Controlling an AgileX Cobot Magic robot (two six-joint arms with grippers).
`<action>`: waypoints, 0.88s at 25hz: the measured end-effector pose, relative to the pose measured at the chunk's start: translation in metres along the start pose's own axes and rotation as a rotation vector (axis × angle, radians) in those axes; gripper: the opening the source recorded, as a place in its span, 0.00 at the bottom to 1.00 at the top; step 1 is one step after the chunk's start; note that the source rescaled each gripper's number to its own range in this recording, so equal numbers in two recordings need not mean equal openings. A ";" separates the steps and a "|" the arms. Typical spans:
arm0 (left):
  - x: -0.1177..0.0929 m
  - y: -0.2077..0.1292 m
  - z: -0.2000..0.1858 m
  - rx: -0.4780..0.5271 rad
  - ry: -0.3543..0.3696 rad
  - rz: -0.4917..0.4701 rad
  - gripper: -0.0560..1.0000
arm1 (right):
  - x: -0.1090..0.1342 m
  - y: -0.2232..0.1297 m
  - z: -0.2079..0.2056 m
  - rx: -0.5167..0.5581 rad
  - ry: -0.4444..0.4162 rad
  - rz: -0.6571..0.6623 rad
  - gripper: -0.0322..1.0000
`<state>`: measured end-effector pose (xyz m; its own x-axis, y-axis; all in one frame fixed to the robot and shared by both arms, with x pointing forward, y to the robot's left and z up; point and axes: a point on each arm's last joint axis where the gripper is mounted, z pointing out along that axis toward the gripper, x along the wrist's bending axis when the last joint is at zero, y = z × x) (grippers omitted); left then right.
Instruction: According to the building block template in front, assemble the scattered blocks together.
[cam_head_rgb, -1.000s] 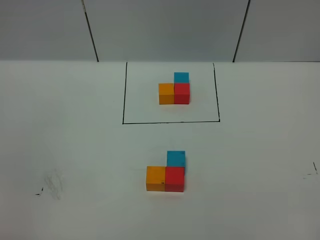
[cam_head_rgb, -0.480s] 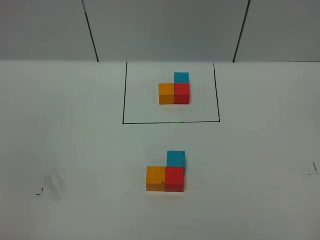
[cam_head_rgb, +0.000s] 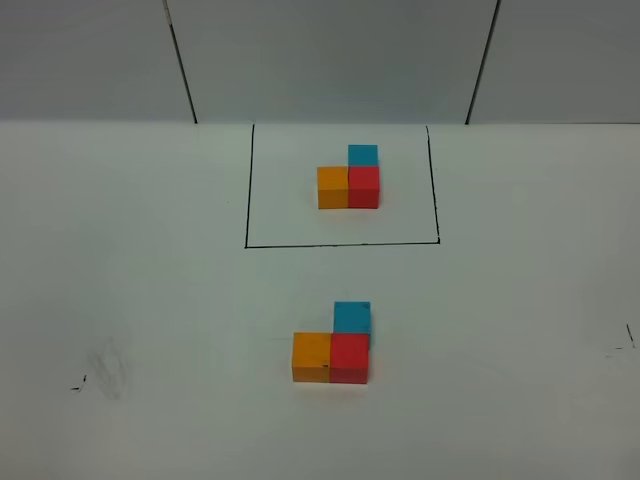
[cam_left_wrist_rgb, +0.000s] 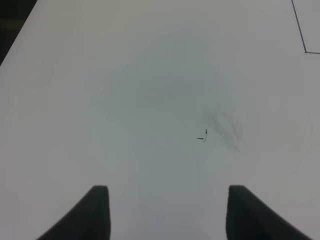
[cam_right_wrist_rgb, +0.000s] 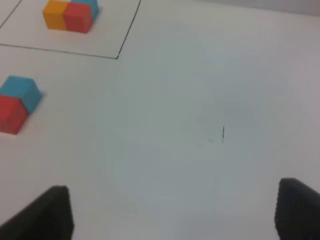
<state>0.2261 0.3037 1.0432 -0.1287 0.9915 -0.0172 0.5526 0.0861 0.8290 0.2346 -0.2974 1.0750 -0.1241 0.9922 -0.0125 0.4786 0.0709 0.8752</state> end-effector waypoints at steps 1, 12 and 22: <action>0.000 0.000 0.000 0.000 0.000 0.000 0.22 | 0.000 -0.003 0.003 0.014 0.003 0.016 0.78; 0.000 0.000 0.000 0.000 0.000 0.000 0.22 | 0.002 -0.015 0.021 0.058 0.021 0.046 0.78; 0.000 0.000 0.000 0.000 0.000 0.000 0.22 | 0.002 -0.018 0.015 0.010 0.024 0.047 0.77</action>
<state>0.2261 0.3037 1.0432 -0.1287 0.9915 -0.0172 0.5526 0.0861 0.8290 0.2388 -0.2948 1.0523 -0.1220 0.9917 0.0406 0.4927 0.0250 0.8698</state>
